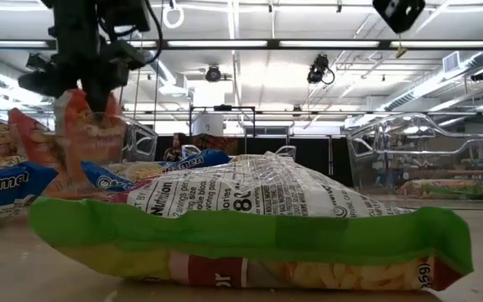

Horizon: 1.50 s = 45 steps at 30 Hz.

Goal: Sort Maruchan noodles
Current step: Put the orange noodle from the top into the middle left transparent bin, then put the green noodle from the middle into the middle right transparent bin

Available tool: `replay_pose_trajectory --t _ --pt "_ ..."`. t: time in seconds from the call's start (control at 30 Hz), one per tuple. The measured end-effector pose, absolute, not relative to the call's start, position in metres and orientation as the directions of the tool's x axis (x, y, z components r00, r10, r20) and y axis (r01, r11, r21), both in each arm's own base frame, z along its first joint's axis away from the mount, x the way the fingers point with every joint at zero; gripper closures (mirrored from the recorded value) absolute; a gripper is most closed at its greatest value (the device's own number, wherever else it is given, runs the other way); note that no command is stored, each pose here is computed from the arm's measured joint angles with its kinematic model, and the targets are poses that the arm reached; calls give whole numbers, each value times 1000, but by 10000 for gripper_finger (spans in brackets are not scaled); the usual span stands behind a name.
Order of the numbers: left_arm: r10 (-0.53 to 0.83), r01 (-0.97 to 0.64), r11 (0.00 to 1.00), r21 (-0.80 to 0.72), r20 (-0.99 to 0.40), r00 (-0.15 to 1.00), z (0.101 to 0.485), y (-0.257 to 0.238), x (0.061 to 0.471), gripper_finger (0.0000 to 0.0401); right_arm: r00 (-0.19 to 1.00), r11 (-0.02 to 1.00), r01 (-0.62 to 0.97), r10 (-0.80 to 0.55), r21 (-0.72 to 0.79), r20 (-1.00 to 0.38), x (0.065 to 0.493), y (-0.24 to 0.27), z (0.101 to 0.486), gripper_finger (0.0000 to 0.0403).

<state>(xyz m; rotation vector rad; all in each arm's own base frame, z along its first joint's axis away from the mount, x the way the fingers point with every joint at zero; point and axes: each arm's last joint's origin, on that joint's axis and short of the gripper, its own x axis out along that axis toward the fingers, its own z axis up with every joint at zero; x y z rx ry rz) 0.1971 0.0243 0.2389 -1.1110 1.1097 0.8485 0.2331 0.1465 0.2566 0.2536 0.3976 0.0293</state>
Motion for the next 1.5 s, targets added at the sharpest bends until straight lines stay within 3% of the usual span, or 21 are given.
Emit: replay_pose_trajectory --t 0.37,0.57,0.7,0.87,1.07,1.2,1.33,1.5 --pt "-64 -892 354 -283 -958 279 228 17 197 176 796 996 8 48 90 -603 282 189 255 273" --pt "-91 -839 438 -323 -944 316 260 10 177 153 748 999 33 -23 3 -664 314 195 260 273" --pt "53 -766 513 -388 -876 480 296 -7 157 156 715 999 -29 8 -18 -699 336 189 247 259" --pt "200 -605 652 -457 -666 719 310 -35 143 158 654 998 -29 -18 -49 -757 360 170 217 225" --pt "184 -394 805 -444 -443 877 306 -68 150 158 508 986 -42 -117 -160 -853 363 151 195 209" --pt "118 -286 866 -411 -387 914 302 -85 154 158 447 930 -222 -169 -292 -878 349 161 198 212" --pt "155 -288 891 -351 -361 920 302 -91 155 158 384 796 -446 -244 -410 -891 335 169 192 209" --pt "184 -294 910 -294 -350 919 301 -92 156 158 320 641 -631 -298 -437 -899 324 168 174 189"
